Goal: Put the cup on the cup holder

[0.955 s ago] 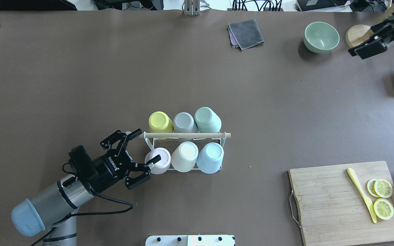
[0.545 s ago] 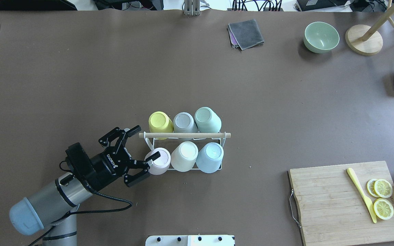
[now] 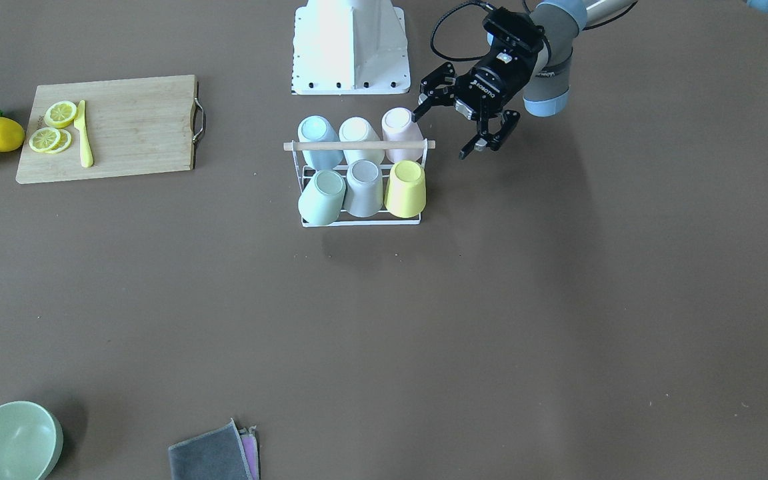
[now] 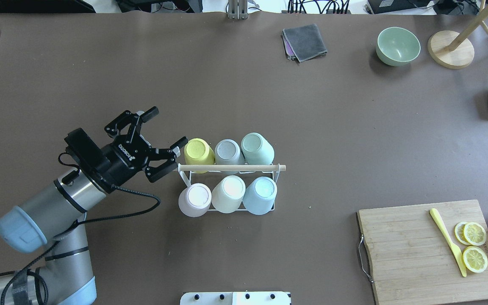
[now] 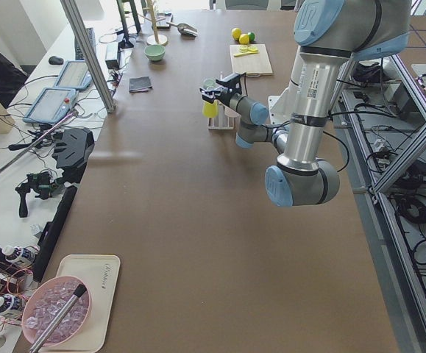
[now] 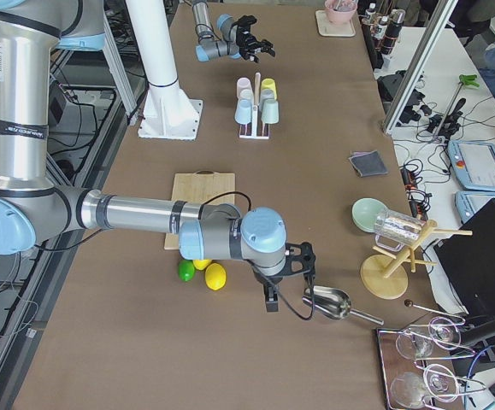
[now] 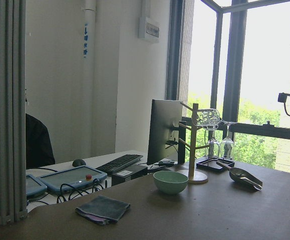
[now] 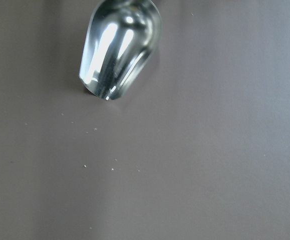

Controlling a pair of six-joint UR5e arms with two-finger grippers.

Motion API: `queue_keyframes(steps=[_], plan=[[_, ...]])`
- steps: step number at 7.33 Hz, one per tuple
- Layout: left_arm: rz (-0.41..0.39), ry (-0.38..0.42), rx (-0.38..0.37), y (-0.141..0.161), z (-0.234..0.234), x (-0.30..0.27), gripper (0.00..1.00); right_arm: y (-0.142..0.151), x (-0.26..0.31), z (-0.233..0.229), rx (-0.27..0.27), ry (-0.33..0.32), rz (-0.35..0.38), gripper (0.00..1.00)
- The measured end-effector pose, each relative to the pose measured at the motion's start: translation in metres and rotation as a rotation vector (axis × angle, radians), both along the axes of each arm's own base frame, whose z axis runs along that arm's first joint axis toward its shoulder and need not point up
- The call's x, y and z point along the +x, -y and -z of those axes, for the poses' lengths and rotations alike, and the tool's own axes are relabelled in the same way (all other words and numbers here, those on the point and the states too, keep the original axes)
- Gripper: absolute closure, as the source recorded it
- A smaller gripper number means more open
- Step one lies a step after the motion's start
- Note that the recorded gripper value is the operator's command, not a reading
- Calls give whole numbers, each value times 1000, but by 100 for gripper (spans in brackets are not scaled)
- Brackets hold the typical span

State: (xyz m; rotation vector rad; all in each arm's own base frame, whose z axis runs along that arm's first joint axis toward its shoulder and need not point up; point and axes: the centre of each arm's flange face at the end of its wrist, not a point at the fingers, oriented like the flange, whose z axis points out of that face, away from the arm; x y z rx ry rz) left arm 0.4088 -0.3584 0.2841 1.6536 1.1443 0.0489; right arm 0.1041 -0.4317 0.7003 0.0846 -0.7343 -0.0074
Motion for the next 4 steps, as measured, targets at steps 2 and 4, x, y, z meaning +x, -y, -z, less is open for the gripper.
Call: queue_keyframes(steps=[2,4], plan=[[108,101,-44,52,0,-33,2,-1,-4,-27,-87,-12,-22,0],[120,245,-87,104,-8,-72,2,18,-21,-19,-169,-9,-91,0]])
